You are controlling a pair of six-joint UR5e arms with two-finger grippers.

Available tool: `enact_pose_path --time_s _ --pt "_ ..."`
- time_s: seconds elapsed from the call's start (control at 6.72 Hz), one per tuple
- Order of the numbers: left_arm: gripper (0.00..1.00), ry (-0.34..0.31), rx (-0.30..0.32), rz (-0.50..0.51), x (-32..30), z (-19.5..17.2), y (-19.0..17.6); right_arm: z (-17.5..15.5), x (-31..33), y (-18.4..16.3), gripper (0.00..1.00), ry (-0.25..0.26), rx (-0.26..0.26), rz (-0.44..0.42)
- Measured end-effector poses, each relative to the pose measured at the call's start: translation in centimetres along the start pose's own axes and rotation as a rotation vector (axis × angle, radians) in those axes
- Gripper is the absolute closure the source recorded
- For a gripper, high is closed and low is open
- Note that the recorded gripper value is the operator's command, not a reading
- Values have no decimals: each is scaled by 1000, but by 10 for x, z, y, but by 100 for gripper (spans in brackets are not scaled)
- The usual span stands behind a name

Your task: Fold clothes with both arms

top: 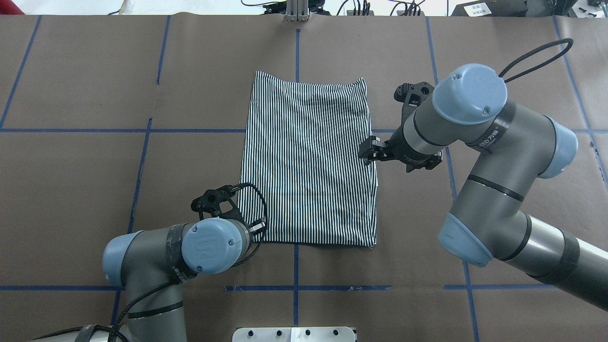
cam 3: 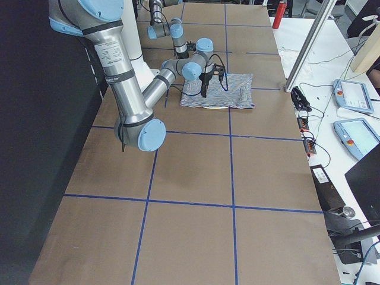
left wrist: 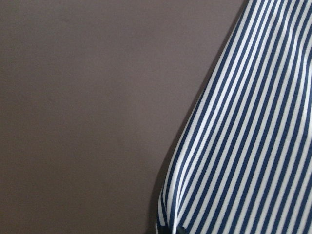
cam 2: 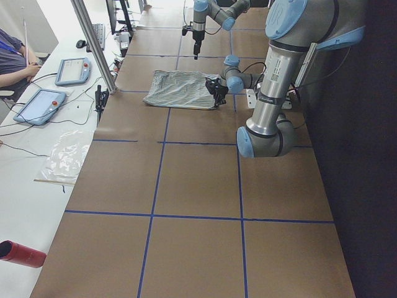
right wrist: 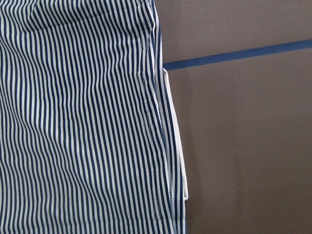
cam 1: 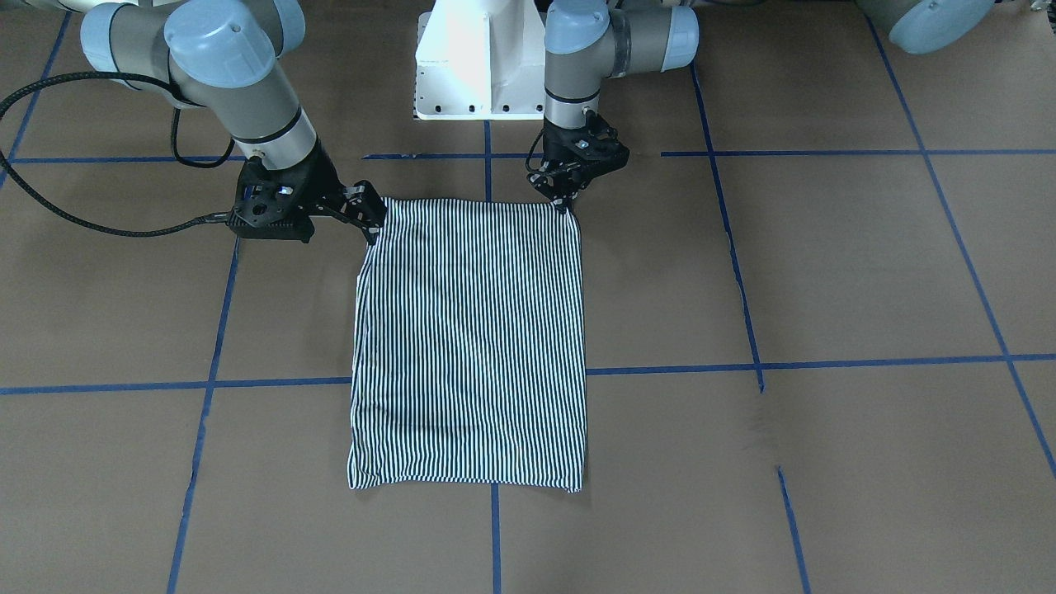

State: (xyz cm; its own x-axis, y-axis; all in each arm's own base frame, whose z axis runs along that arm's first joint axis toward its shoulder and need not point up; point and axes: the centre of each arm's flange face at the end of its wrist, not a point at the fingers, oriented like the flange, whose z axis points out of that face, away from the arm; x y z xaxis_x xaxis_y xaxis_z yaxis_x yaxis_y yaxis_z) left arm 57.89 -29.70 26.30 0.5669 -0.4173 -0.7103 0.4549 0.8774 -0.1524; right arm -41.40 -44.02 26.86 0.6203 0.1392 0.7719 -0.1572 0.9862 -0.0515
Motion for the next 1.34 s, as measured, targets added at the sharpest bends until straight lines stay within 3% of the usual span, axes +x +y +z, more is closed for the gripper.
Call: enact_pose_path --time_s 0.3,0.59,0.89,1.19,1.34 --pt "100 23 -3 59 0 -17 -3 6 -7 12 0 -4 -18 82" --pt "100 38 -5 123 1 -26 -4 24 -33 56 0 -14 -41 296" --pt "100 47 -7 146 4 -29 -3 54 -60 111 0 -23 17 540" --pt "100 51 -8 150 4 -30 -2 91 -70 131 0 49 61 718" --pt "100 52 -7 150 5 -30 -2 104 -76 131 0 95 77 755"
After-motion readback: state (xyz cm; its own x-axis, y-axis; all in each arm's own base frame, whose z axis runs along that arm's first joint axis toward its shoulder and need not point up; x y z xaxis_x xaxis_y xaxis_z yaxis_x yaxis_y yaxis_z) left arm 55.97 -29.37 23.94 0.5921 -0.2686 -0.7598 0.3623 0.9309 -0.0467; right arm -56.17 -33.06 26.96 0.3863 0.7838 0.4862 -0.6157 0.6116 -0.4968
